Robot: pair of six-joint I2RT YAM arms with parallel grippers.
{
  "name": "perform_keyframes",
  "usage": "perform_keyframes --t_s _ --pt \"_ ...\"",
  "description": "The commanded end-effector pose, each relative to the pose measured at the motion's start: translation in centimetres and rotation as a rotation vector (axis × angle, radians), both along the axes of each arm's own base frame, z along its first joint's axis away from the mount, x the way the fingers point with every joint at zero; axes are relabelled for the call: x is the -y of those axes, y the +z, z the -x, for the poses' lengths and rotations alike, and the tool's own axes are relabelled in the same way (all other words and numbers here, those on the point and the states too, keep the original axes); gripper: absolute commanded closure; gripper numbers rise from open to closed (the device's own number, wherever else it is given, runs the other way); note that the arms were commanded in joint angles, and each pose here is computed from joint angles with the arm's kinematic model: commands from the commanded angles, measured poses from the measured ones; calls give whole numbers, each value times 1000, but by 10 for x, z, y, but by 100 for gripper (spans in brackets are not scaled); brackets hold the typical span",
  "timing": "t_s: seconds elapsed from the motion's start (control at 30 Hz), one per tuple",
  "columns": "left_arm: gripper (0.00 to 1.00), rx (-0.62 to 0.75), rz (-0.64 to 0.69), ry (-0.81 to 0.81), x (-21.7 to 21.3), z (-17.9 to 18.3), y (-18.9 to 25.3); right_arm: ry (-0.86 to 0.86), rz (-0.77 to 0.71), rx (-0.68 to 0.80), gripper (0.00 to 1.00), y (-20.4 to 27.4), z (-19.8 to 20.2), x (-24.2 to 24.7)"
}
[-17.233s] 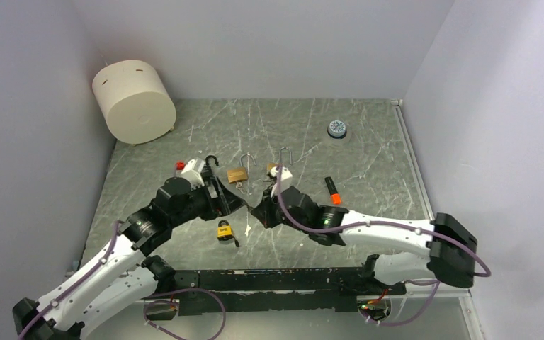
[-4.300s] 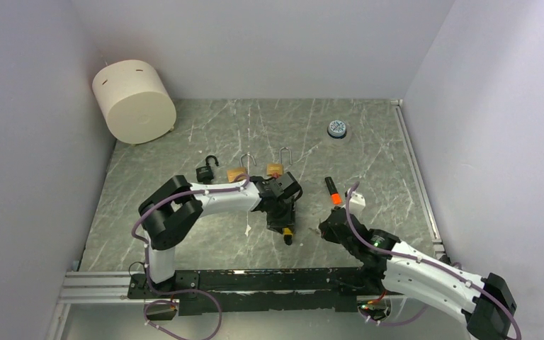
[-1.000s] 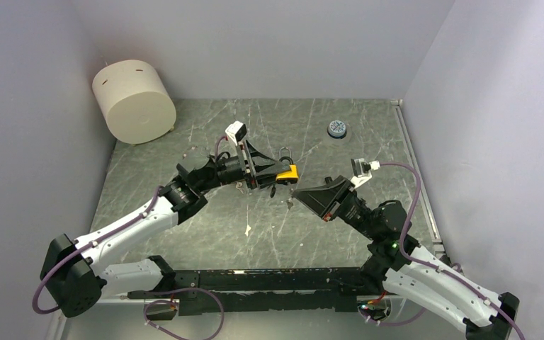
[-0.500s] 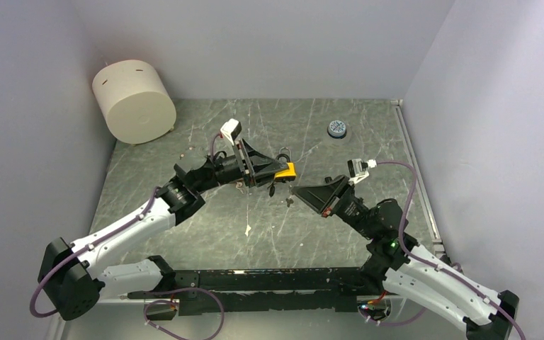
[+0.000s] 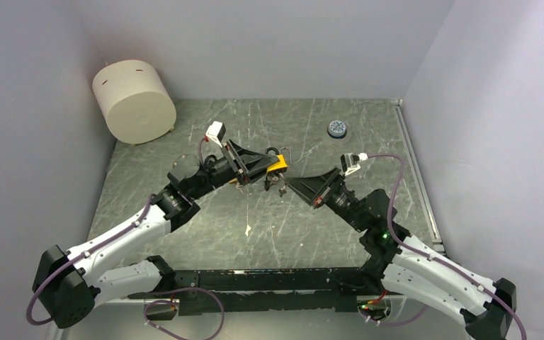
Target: Unlock with the key
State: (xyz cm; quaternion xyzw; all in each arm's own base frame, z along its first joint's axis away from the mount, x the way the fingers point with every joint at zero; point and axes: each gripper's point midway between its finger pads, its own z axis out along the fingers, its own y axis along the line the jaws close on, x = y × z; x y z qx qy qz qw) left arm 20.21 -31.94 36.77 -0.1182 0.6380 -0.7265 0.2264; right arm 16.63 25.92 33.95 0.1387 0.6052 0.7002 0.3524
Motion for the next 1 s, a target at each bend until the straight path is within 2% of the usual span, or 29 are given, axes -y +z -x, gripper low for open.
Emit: perform_keyframes --t_s 0.0,0.27,0.53,0.77,0.97 --pt "98 126 130 -5 -13 20 41 -84 -32 2 100 20 -20 2" --pt "98 146 111 68 -16 8 25 -97 -50 -60 100 25 -30 -3" --pt "98 138 91 49 -10 7 12 -142 -57 -201 100 10 -46 -5" --pt "97 113 69 -29 0 13 1 -138 -61 -181 100 12 -52 -12" --pt "98 117 78 -20 1 10 -2 -165 29 -121 100 0 -53 -11"
